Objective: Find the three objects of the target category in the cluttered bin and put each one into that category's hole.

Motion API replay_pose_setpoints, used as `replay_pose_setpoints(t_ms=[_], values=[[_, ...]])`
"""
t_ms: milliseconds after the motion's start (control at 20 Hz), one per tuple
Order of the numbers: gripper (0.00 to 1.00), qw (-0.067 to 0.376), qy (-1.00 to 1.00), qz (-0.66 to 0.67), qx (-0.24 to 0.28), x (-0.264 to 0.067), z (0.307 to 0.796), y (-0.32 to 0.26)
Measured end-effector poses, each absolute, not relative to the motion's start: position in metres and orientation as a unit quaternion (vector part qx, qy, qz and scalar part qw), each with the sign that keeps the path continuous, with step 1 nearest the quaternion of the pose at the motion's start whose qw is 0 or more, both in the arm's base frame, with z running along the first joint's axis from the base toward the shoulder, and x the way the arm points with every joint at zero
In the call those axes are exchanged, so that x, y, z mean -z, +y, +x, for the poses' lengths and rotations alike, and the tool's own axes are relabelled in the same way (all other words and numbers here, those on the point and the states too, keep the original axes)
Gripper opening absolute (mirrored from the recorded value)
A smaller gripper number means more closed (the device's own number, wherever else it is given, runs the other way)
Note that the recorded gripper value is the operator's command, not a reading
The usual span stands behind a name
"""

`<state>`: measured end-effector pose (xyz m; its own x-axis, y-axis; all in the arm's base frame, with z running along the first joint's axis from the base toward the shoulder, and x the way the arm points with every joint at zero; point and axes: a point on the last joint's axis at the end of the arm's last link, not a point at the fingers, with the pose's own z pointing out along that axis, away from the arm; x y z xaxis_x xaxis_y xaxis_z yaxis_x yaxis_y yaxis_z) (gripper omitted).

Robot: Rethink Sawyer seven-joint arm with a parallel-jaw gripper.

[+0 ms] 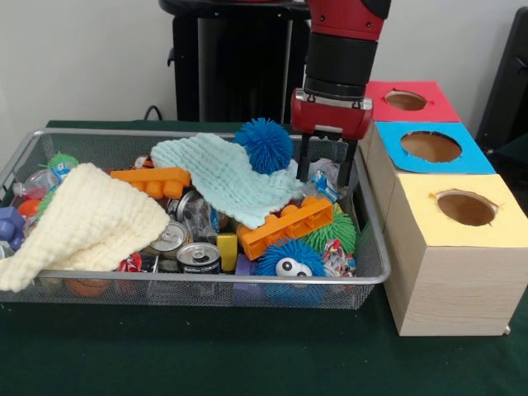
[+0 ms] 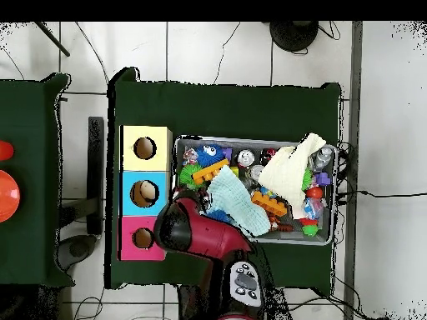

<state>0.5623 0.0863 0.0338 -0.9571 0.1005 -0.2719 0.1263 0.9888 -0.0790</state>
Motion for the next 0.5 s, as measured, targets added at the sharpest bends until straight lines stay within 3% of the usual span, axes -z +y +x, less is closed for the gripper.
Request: replay_pose_setpoints(t_ms=[500], values=[[1.0,0.156,0.985,0.035,0.06,-0.026,0.557,0.103]])
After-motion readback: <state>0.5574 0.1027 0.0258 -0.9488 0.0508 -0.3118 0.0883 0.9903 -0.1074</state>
